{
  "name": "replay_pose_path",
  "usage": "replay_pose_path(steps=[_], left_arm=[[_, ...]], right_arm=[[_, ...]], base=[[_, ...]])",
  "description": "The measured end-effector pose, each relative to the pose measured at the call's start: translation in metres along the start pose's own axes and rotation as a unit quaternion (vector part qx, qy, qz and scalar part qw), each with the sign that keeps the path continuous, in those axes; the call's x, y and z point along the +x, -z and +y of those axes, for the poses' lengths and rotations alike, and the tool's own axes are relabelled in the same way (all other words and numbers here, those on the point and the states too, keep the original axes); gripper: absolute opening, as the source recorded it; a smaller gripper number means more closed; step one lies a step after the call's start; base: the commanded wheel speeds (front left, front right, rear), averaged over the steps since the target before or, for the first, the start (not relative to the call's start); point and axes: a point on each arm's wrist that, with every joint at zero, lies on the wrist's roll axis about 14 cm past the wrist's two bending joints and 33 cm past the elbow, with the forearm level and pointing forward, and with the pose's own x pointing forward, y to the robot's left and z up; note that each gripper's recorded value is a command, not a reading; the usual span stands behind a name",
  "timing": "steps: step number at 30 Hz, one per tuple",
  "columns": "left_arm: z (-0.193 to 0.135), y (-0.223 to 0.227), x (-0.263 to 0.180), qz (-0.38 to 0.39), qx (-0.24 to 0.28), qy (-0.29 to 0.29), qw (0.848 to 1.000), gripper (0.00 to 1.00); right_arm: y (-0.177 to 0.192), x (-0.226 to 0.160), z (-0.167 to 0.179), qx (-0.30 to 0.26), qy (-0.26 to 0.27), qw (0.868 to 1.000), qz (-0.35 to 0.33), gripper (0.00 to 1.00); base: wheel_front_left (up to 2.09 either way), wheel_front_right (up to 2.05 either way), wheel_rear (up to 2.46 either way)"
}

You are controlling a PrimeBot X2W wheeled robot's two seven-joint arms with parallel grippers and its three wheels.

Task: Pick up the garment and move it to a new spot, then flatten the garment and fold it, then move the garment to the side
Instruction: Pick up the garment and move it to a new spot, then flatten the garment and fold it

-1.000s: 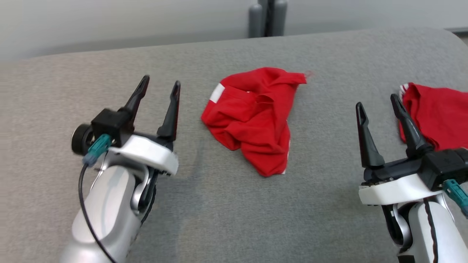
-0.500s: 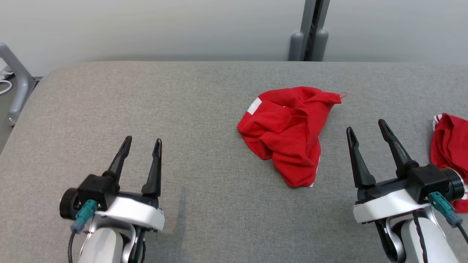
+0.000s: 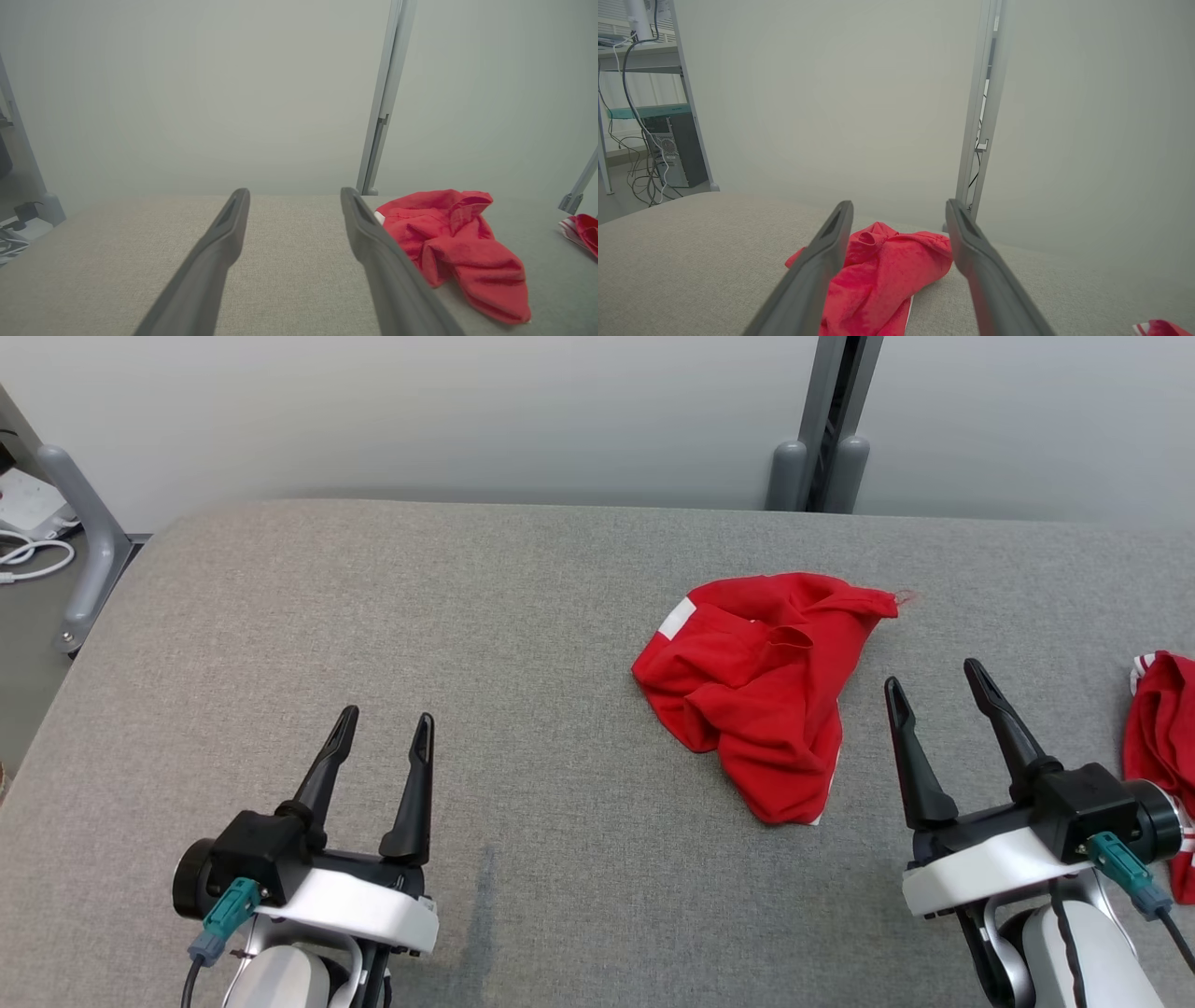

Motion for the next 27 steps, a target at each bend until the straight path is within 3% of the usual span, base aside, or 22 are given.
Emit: replay_pose_path(steps=[27], left_arm=[[0.003,0.003,-0.013,0.008,-0.002,-0.011,1.000,1.00]], right_arm=[[0.021,0.028,0.020,0.004,-0.037,0.999,0.025,1.00]], base=[[0.00,0.00,0.00]])
